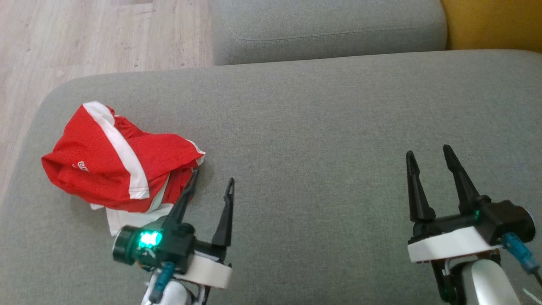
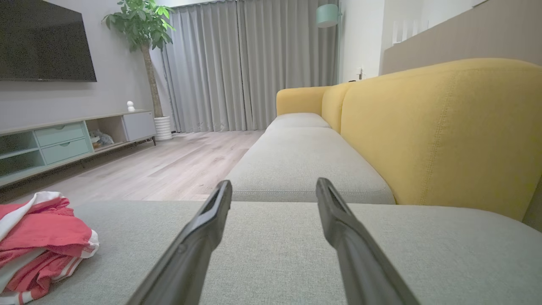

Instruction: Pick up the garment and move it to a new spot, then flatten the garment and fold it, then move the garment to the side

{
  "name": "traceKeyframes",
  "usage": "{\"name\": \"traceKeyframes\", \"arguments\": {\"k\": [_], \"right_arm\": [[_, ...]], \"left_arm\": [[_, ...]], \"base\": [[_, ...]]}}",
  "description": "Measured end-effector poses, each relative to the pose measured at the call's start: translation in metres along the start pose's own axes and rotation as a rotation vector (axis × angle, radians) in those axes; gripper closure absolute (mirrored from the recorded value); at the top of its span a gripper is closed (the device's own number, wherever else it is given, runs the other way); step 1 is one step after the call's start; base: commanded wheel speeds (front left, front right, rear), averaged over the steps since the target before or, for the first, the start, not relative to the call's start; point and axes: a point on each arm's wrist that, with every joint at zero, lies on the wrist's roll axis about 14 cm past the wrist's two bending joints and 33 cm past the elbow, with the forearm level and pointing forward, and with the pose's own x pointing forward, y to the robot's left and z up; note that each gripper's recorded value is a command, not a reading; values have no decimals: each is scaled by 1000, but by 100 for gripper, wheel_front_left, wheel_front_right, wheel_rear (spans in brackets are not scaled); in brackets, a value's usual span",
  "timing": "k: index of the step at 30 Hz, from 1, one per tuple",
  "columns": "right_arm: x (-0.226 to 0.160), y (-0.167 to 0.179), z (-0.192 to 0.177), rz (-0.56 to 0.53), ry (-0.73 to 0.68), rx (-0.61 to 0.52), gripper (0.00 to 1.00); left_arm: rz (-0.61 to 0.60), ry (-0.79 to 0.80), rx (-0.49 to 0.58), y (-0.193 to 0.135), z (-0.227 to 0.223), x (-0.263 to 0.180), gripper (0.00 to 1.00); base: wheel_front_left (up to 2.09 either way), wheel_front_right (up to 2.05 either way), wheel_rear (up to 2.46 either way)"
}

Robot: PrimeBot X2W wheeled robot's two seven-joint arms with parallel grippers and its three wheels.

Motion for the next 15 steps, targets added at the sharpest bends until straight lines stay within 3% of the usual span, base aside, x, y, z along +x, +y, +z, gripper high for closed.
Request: {"name": "traceKeyframes", "arguments": {"k": [8, 15], "right_arm": [[2, 6, 8, 25, -33, -73, 0], [1, 3, 3, 11, -35, -18, 0]], "left_arm": [[-38, -24, 104, -11, -1, -2, 0], [26, -53, 18, -2, 9, -1, 0]], "base": [[0, 0, 0], [0, 0, 0]]}}
